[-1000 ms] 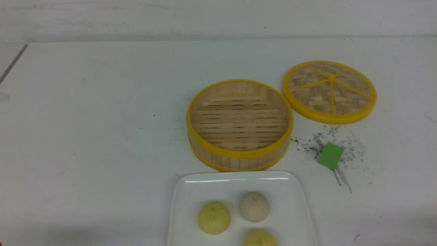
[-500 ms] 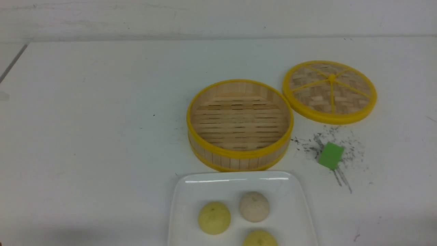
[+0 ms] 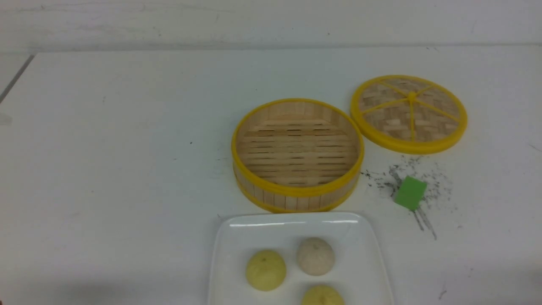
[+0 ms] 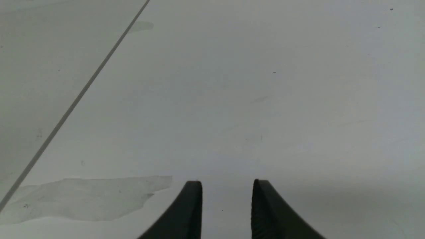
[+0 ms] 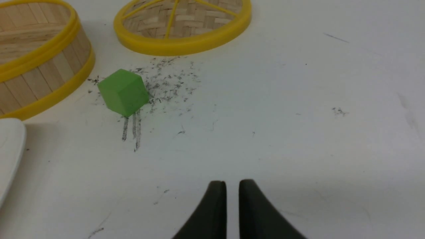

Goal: Put the steamed buns into the plate on the white tablecloth.

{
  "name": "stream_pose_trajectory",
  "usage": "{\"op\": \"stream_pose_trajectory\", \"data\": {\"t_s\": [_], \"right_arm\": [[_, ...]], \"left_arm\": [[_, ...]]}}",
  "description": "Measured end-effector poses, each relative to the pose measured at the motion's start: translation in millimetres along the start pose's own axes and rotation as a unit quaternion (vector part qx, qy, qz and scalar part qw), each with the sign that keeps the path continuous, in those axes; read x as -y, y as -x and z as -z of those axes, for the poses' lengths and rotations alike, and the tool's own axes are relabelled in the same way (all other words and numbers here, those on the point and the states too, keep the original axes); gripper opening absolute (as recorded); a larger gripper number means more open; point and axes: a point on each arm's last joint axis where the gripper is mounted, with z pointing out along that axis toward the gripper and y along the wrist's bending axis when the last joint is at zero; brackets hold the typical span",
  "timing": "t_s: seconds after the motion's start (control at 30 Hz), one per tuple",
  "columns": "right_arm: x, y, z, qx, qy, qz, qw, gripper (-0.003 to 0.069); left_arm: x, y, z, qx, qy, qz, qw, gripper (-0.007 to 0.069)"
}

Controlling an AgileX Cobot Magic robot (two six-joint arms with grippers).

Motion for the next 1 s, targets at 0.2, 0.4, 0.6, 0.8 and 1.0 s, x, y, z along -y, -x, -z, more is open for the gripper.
{"op": "stream_pose_trajectory", "data": {"t_s": [0.2,0.4,0.6,0.8,1.0], "right_arm": [[0.0,0.0,0.0,0.0,0.0,0.0,1.0,0.0092],[0.0,0.0,0.0,0.0,0.0,0.0,1.0,0.0099],[0.0,0.0,0.0,0.0,0.0,0.0,1.0,0.0106],[0.0,0.0,0.0,0.0,0.0,0.0,1.0,0.0111],[0.0,-0.1,0.0,0.0,0.0,0.0,1.0,0.012]], "left_arm": [[0.0,0.0,0.0,0.0,0.0,0.0,1.0,0.024],[4.6,0.4,0.1,0.001,-0.026,0.058,0.998,0.024],[15.2,2.5,1.5,-0.006,-0.085,0.201,0.976,0.024],[15.1,2.6,1.6,-0.006,-0.085,0.2,0.976,0.024],[13.0,2.1,1.3,-0.006,-0.073,0.183,0.98,0.024]]}}
